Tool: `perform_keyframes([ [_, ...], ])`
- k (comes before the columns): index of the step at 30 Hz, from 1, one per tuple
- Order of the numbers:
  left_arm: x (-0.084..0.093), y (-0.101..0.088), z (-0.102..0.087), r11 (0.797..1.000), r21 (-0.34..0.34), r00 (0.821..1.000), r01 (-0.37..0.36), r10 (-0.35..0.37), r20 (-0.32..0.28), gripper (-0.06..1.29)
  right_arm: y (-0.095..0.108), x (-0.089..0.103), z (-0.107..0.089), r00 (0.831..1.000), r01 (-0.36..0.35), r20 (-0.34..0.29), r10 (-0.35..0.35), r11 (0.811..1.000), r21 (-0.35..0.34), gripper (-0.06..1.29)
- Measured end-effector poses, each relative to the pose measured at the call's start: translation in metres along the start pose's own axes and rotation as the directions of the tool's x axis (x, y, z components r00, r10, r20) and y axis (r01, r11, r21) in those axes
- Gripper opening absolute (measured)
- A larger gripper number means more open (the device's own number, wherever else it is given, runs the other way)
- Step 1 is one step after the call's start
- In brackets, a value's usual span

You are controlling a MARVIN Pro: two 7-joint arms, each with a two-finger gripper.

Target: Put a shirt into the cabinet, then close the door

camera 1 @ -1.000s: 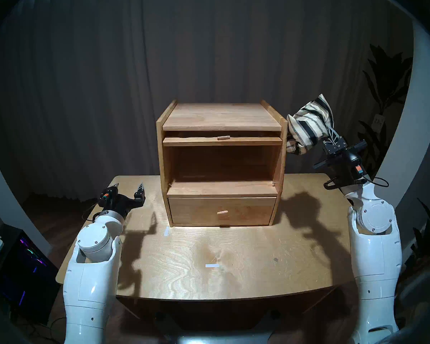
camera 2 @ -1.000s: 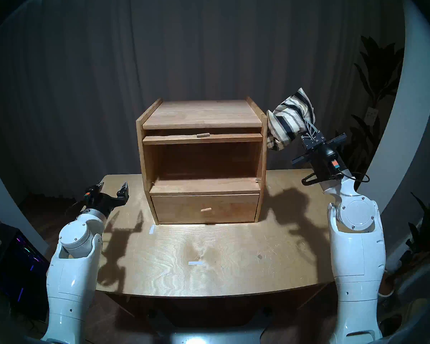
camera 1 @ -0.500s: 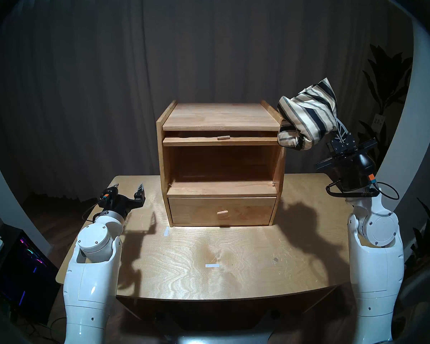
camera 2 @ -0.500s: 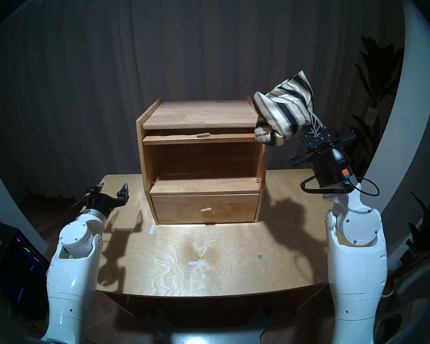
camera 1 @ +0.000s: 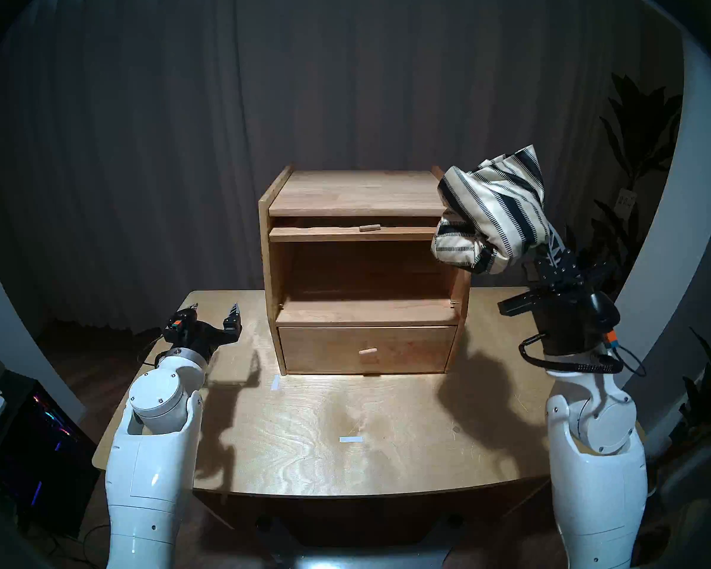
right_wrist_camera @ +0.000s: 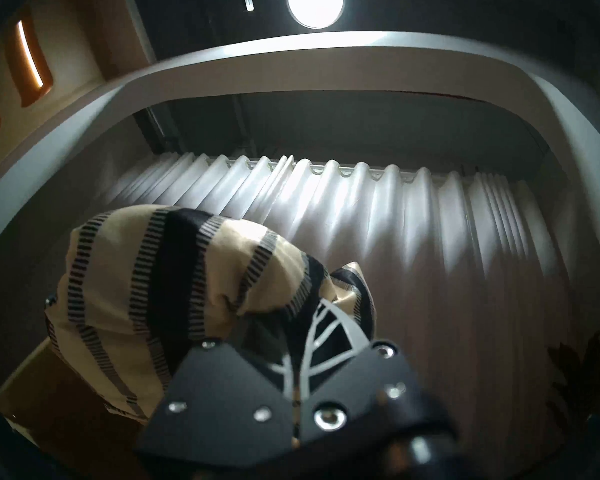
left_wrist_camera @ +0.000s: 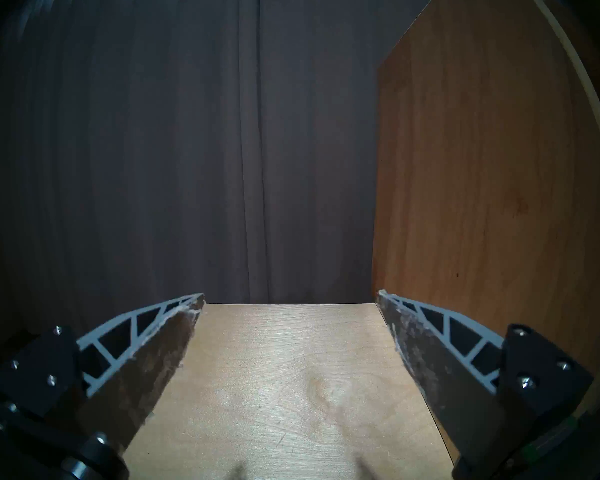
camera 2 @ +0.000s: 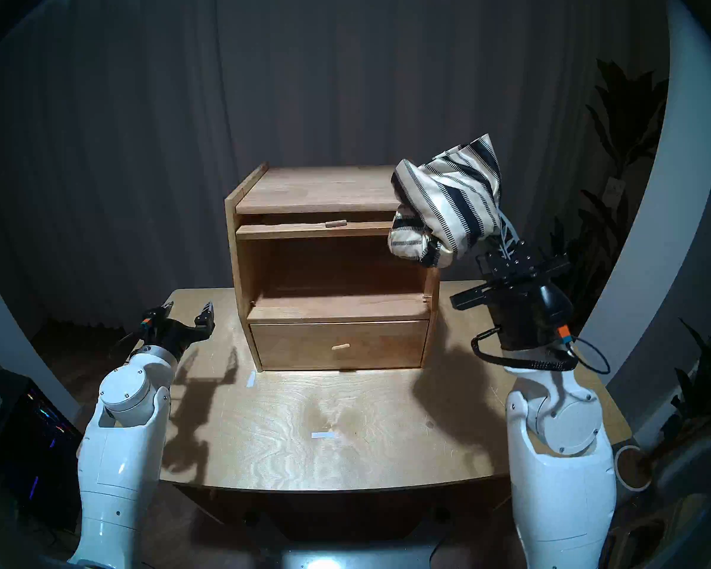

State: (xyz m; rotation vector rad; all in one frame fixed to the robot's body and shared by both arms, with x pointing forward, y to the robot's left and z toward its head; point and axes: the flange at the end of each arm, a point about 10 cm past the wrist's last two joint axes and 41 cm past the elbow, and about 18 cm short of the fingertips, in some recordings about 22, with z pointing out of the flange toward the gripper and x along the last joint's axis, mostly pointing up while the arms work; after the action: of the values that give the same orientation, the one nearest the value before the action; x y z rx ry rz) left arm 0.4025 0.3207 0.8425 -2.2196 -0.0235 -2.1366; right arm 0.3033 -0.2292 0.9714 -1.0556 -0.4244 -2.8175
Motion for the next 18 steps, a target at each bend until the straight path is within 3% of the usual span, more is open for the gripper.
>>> perform_keyframes([
  [5, 0.001, 0.001, 0.000, 1.000, -0.005, 1.000, -0.001, 0.001, -0.003, 1.26, -0.033, -0.025, -0.028, 0.979, -0.189, 0.066, 0.194, 0.979, -0.080, -0.01],
  [8, 0.003, 0.002, 0.000, 1.000, -0.010, 1.000, -0.002, 0.002, -0.007, 1.26, -0.054, -0.034, -0.043, 0.945, -0.300, 0.090, 0.313, 0.945, -0.132, -0.01],
  [14, 0.006, 0.003, 0.000, 1.000, -0.018, 1.000, -0.005, 0.005, -0.014, 1.26, -0.085, -0.033, -0.056, 0.864, -0.477, 0.079, 0.498, 0.858, -0.193, -0.01],
  [18, 0.007, 0.003, 0.000, 1.000, -0.024, 1.000, -0.006, 0.006, -0.017, 1.26, -0.101, -0.023, -0.049, 0.795, -0.587, 0.049, 0.605, 0.787, -0.192, -0.02],
])
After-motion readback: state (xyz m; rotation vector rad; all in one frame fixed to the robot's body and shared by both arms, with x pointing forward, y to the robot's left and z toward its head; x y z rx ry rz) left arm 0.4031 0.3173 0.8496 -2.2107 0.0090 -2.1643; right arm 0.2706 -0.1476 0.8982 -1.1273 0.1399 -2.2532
